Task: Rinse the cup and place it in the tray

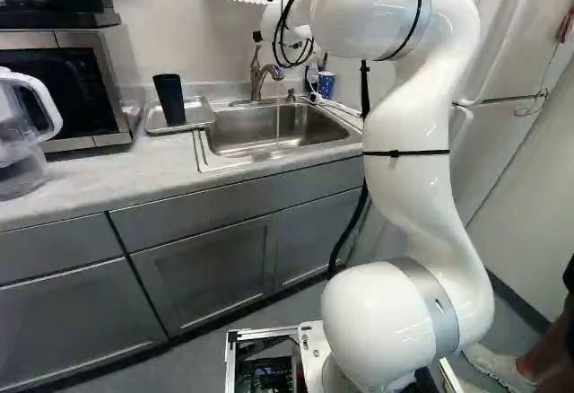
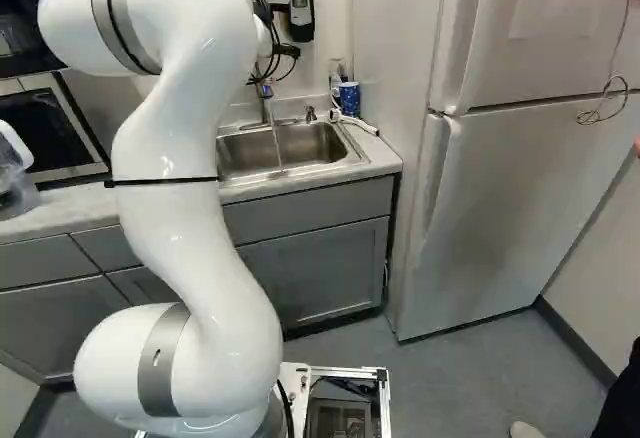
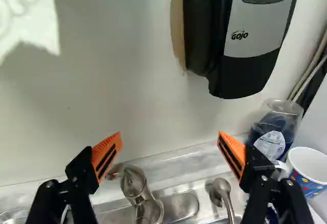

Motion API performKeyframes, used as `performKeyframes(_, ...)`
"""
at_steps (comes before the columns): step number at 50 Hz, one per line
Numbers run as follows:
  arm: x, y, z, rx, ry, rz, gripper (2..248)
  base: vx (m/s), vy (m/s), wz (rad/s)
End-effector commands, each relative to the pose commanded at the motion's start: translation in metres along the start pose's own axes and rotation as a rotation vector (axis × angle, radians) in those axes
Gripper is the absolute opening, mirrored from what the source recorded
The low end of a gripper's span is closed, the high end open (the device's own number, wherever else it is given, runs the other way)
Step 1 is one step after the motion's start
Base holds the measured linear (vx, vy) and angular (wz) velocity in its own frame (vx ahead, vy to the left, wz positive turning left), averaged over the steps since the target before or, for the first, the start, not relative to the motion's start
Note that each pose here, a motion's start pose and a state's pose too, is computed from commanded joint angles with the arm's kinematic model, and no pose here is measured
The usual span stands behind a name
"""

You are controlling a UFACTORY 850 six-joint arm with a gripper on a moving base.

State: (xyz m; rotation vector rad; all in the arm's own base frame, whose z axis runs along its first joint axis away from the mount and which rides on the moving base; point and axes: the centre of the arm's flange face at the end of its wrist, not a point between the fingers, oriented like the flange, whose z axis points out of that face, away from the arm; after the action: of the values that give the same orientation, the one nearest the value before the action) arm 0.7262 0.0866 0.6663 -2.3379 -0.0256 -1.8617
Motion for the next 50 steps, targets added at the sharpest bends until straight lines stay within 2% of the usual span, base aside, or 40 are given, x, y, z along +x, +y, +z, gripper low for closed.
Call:
performKeyframes(30, -0.008, 0.001, -0.001, -0.017, -0.085, 0.0, 247, 0.0, 0.0, 0.0)
performKeyframes(50, -0.01, -0.012, -0.015, -0.002, -0.101, -0.005, 247, 0.0, 0.0, 0.0)
